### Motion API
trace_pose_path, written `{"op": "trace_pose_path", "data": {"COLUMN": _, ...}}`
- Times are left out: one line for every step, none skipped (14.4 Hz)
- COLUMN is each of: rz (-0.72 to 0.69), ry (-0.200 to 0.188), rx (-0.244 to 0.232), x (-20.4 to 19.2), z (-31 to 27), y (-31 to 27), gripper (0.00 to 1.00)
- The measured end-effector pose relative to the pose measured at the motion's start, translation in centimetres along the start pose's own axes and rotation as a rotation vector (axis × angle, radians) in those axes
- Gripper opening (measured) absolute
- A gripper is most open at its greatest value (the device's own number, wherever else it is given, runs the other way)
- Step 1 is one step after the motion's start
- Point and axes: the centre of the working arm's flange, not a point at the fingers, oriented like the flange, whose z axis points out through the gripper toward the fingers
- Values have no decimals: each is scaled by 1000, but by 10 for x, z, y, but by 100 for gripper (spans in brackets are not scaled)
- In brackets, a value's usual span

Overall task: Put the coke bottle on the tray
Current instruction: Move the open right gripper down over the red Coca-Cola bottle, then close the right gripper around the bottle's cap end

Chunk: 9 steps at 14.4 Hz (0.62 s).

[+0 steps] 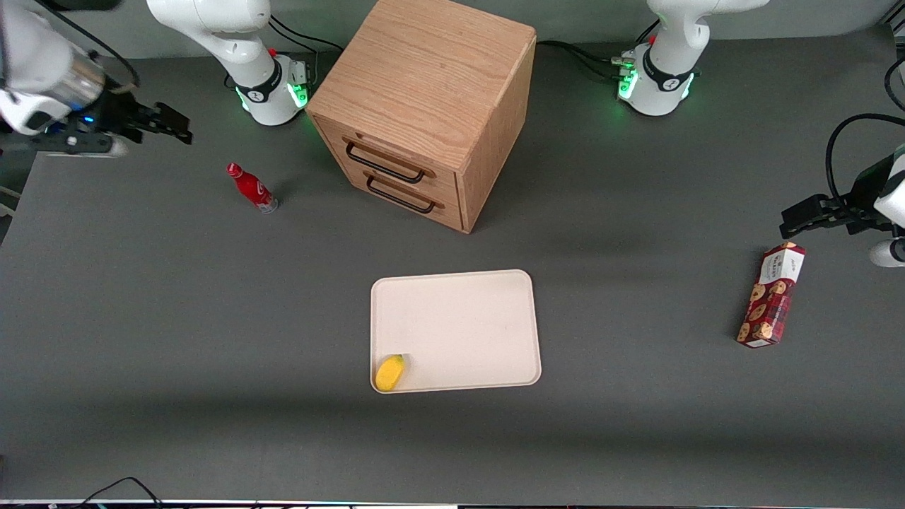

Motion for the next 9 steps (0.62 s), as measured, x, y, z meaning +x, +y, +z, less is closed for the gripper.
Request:
{"op": "trace_pose_path", "data": {"rz": 8, "ry": 1, "rx": -2, "x": -4, "z": 38, "y": 4, "gripper": 100}}
{"op": "trace_pose_path", "data": {"rz": 15, "ry": 4, "rx": -5, "x": -8, "z": 77, "y": 8, "gripper": 100}}
{"op": "trace_pose_path", "data": {"rz": 21, "ry": 9, "rx": -7, "x": -13, "z": 111, "y": 11, "gripper": 100}}
{"op": "trace_pose_path", "data": {"rz": 25, "ry": 16, "rx": -9, "x": -18, "z": 138, "y": 14, "gripper": 100}}
{"op": "trace_pose_path", "data": {"rz": 28, "ry": 29, "rx": -10, "x": -24, "z": 161, "y": 17, "gripper": 100}}
{"op": "trace_pose_path", "data": {"rz": 30, "ry": 40, "rx": -12, "x": -28, "z": 175, "y": 18, "gripper": 100}}
{"op": "trace_pose_path", "data": {"rz": 29, "ry": 43, "rx": -13, "x": -29, "z": 182, "y": 18, "gripper": 100}}
{"op": "trace_pose_path", "data": {"rz": 28, "ry": 44, "rx": -14, "x": -28, "z": 185, "y": 18, "gripper": 100}}
{"op": "trace_pose_path", "data": {"rz": 27, "ry": 46, "rx": -14, "x": -26, "z": 185, "y": 18, "gripper": 100}}
